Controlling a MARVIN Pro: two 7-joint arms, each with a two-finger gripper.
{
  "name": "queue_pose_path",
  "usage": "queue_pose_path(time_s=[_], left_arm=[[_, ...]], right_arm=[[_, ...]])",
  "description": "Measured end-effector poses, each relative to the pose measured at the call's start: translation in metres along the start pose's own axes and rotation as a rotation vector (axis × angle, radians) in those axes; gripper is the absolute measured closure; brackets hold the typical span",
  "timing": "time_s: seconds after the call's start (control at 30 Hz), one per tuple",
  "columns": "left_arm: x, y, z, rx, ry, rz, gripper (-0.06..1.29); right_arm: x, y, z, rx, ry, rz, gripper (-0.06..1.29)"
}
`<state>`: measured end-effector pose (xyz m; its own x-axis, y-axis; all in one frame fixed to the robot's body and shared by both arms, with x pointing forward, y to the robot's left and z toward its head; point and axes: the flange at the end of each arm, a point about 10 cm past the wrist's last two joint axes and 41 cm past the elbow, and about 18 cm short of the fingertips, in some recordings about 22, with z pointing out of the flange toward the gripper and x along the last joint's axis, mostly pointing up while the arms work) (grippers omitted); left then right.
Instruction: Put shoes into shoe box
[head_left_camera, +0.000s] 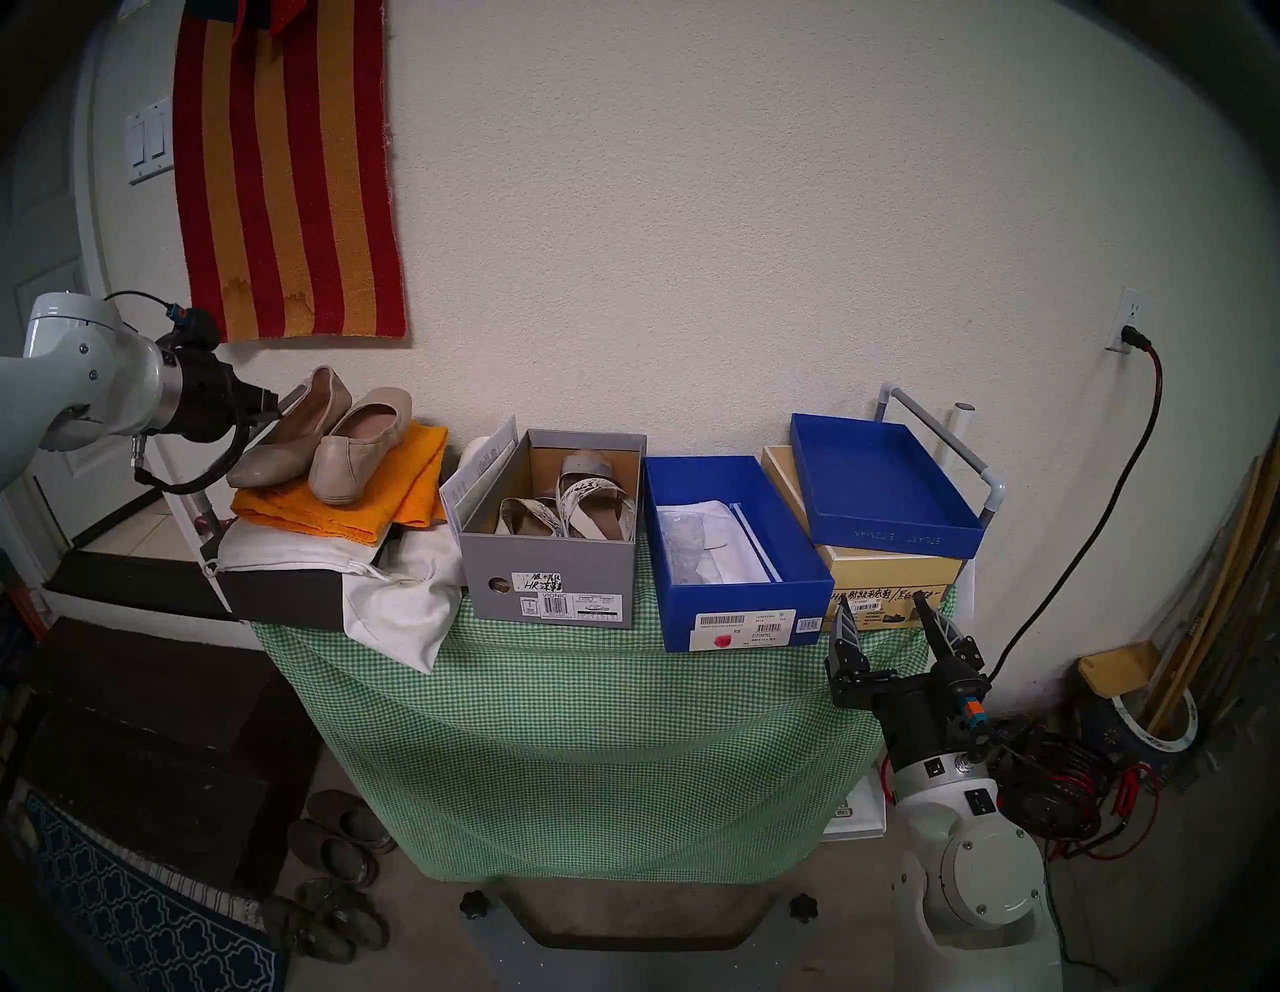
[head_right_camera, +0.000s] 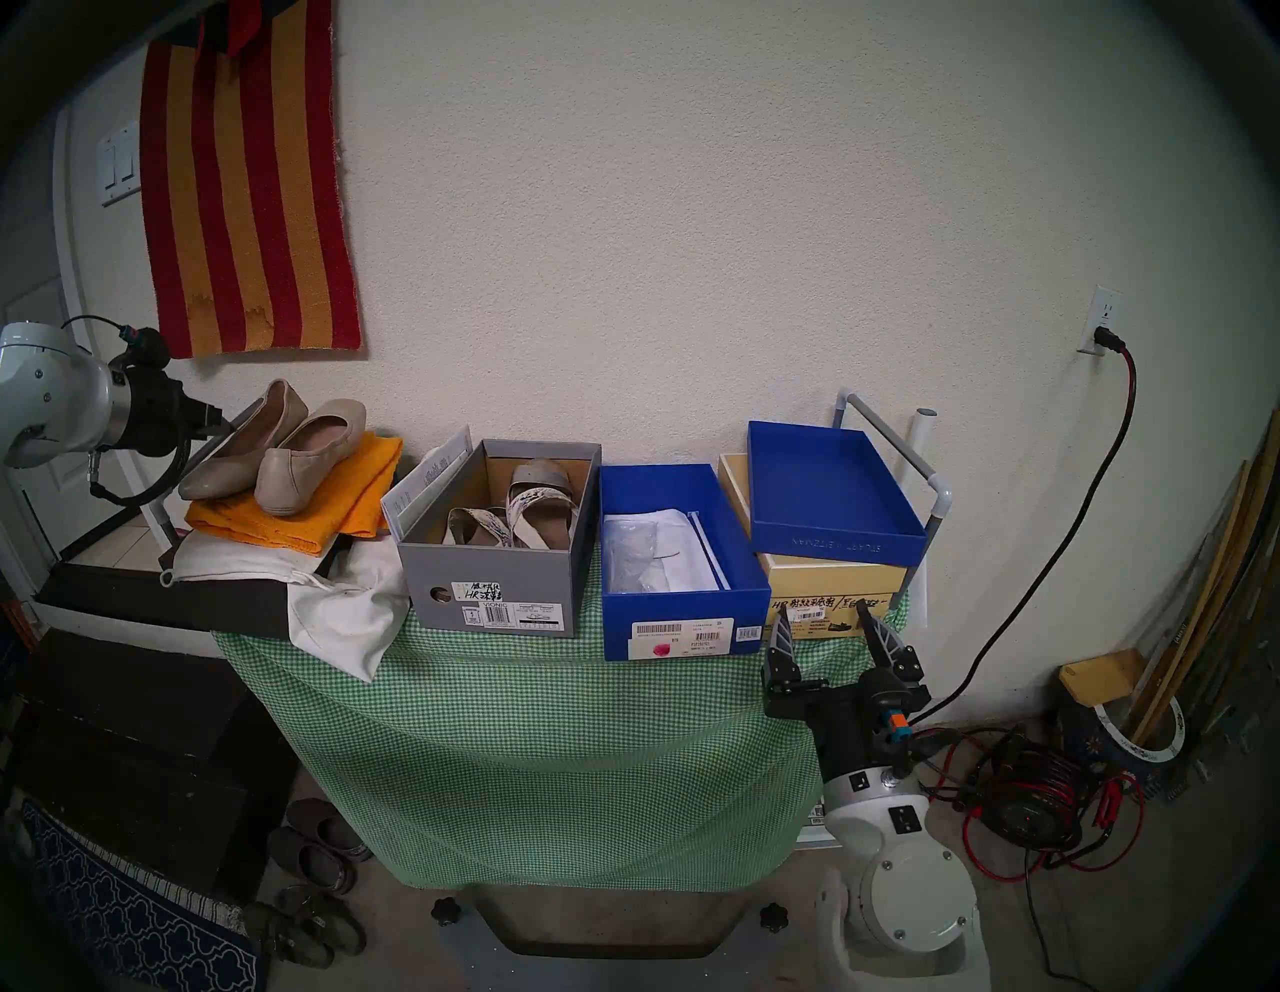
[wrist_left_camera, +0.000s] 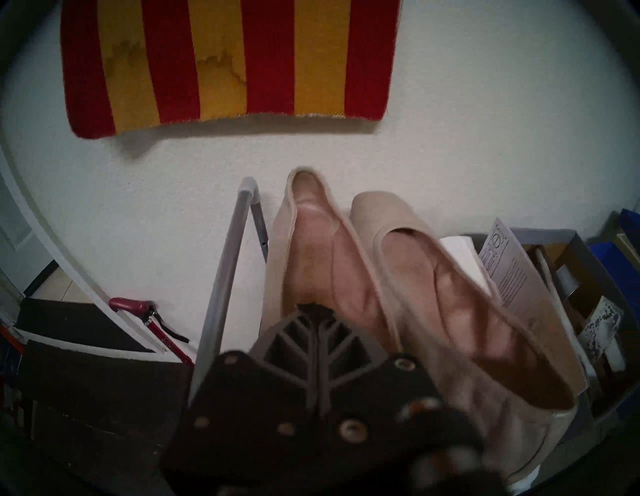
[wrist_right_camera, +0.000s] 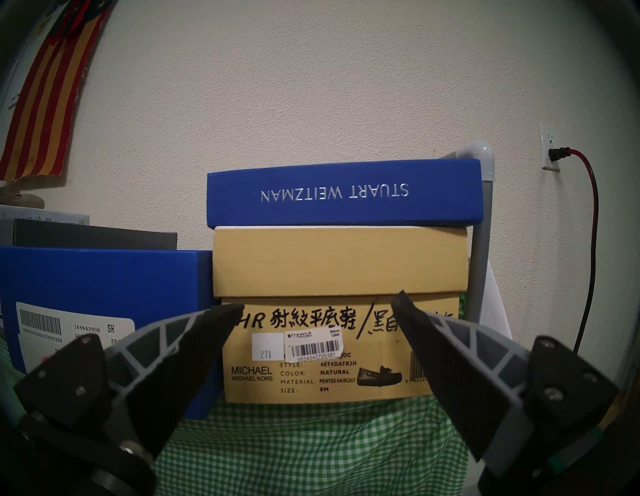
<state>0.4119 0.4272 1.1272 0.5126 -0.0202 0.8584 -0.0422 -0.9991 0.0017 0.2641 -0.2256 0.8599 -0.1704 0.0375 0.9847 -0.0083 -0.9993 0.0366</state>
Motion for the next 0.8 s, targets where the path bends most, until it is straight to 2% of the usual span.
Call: queue_pose_path(time_s=[0.1, 0.27, 0.47, 0.5, 0.6, 0.63, 0.67, 0.7, 0.8], left_arm=[[0.012, 0.008, -0.006, -0.014, 0.023, 0.016, 1.26], [0.021, 0.015, -0.010, -0.022, 0.030, 0.038, 1.26], [0.025, 0.005, -0.005, 0.008, 0.019, 0.035, 1.24], [0.025, 0.003, -0.005, 0.013, 0.017, 0.034, 1.16], [0.026, -0.002, -0.002, 0.032, 0.009, 0.036, 0.50], [0.026, -0.003, -0.001, 0.036, 0.007, 0.036, 0.42], [0.027, -0.005, 0.000, 0.044, 0.004, 0.038, 0.17], [0.028, -0.006, 0.001, 0.050, 0.001, 0.040, 0.02], [0.029, -0.009, 0.003, 0.063, -0.006, 0.044, 0.00]], right_arm=[[0.000, 0.000, 0.000, 0.000, 0.000, 0.000, -0.01], [0.000, 0.000, 0.000, 0.000, 0.000, 0.000, -0.01], [0.000, 0.000, 0.000, 0.000, 0.000, 0.000, -0.01], [0.000, 0.000, 0.000, 0.000, 0.000, 0.000, -0.01], [0.000, 0.000, 0.000, 0.000, 0.000, 0.000, -0.01], [0.000, 0.000, 0.000, 0.000, 0.000, 0.000, -0.01], [0.000, 0.000, 0.000, 0.000, 0.000, 0.000, -0.01], [0.000, 0.000, 0.000, 0.000, 0.000, 0.000, -0.01], [0.000, 0.000, 0.000, 0.000, 0.000, 0.000, -0.01]])
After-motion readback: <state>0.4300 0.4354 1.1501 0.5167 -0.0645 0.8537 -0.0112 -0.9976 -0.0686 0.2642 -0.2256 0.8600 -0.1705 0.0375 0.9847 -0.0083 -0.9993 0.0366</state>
